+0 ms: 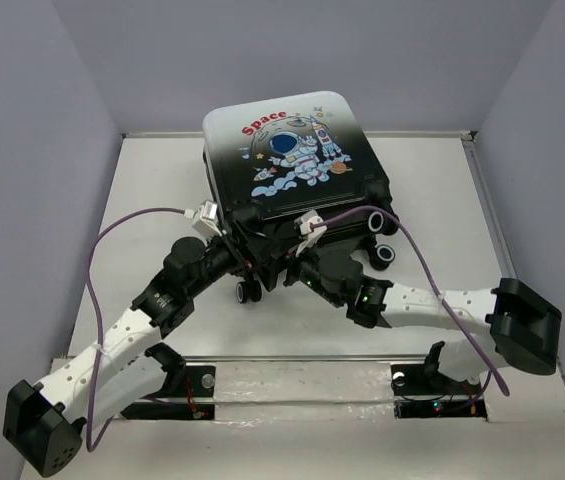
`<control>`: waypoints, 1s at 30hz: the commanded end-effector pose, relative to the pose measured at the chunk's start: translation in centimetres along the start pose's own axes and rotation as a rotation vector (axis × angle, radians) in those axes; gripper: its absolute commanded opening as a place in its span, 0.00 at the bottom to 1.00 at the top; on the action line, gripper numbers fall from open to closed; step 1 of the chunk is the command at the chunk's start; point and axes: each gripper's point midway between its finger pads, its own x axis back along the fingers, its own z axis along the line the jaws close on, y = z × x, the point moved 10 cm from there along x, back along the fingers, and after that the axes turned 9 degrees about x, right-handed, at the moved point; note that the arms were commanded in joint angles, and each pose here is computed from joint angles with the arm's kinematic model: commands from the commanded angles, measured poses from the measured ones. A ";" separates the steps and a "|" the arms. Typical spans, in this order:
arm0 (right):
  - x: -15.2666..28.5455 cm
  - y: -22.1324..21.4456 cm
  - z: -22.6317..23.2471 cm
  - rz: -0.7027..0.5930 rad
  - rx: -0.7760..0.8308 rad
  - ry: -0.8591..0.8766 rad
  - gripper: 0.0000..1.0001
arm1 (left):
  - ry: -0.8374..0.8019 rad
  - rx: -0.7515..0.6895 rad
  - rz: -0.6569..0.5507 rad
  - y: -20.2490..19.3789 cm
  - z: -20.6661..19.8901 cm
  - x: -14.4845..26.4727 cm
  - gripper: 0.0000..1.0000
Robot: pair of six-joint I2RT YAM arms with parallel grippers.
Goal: Pack the luggage
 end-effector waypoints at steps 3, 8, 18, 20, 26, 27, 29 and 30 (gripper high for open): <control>-2.7 3.7 0.7 -0.146 0.033 0.052 0.90 | -0.234 0.008 -0.123 1.5 -3.7 1.0 0.99; -4.0 4.0 1.2 -0.249 -0.009 0.097 0.92 | -0.266 0.085 -0.205 1.5 -3.0 2.0 0.99; -5.7 5.7 1.9 -0.465 -0.126 0.100 0.95 | -0.291 0.100 -0.195 1.3 -2.9 2.2 0.99; -6.1 6.0 1.7 -0.493 -0.168 0.054 0.92 | -0.295 0.098 -0.187 1.2 -2.9 2.2 0.99; -7.5 5.6 1.3 -0.531 -0.241 -0.047 0.62 | -0.299 0.096 -0.175 1.0 -2.6 2.1 0.99; -7.3 5.6 1.1 -0.543 -0.253 -0.057 0.44 | -0.299 0.091 -0.173 0.9 -2.5 2.1 0.99; -6.8 5.6 0.8 -0.556 -0.264 -0.077 0.29 | -0.299 0.080 -0.175 0.9 -2.4 2.3 0.99; -6.5 5.6 0.5 -0.551 -0.257 -0.098 0.17 | -0.285 0.073 -0.176 0.8 -2.2 2.3 0.99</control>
